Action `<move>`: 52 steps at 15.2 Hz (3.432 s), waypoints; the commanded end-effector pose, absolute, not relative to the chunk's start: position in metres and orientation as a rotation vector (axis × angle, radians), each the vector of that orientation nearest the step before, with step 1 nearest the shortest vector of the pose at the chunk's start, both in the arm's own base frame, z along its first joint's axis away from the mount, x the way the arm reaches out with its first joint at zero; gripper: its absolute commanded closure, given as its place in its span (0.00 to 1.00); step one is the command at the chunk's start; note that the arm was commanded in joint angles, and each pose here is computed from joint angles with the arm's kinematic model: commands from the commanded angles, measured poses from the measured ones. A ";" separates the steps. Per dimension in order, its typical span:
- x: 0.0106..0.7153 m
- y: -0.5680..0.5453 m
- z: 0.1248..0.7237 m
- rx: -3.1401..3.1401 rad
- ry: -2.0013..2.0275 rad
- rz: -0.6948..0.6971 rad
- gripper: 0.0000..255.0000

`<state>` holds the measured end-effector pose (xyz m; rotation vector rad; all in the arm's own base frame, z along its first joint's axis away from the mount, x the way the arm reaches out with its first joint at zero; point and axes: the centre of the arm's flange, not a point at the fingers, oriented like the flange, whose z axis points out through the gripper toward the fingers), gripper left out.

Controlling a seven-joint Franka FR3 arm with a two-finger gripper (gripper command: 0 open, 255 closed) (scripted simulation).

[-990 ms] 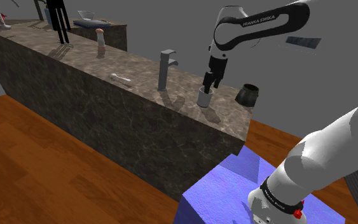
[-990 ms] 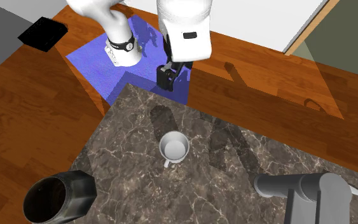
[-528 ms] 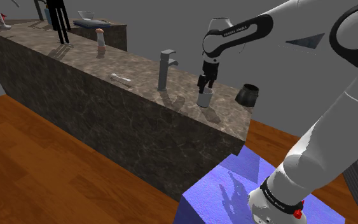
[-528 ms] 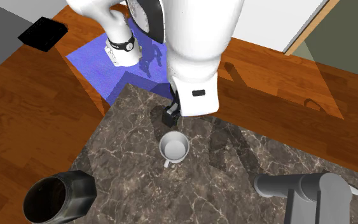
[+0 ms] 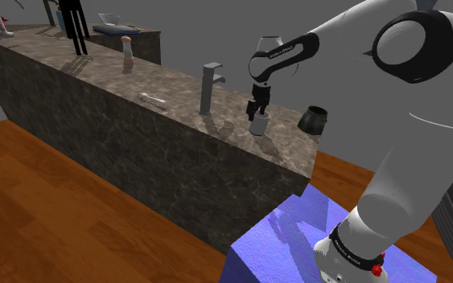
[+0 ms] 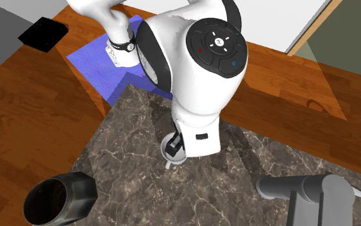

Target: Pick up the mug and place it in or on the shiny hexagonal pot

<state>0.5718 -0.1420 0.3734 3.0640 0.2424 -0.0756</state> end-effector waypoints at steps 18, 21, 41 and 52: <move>0.572 -0.144 0.349 3.064 0.243 -0.075 1.00; 0.572 -0.144 0.349 3.064 0.243 -0.075 1.00; 0.572 -0.144 0.449 3.064 0.243 -0.075 1.00; 0.572 -0.144 0.508 3.064 0.243 -0.075 1.00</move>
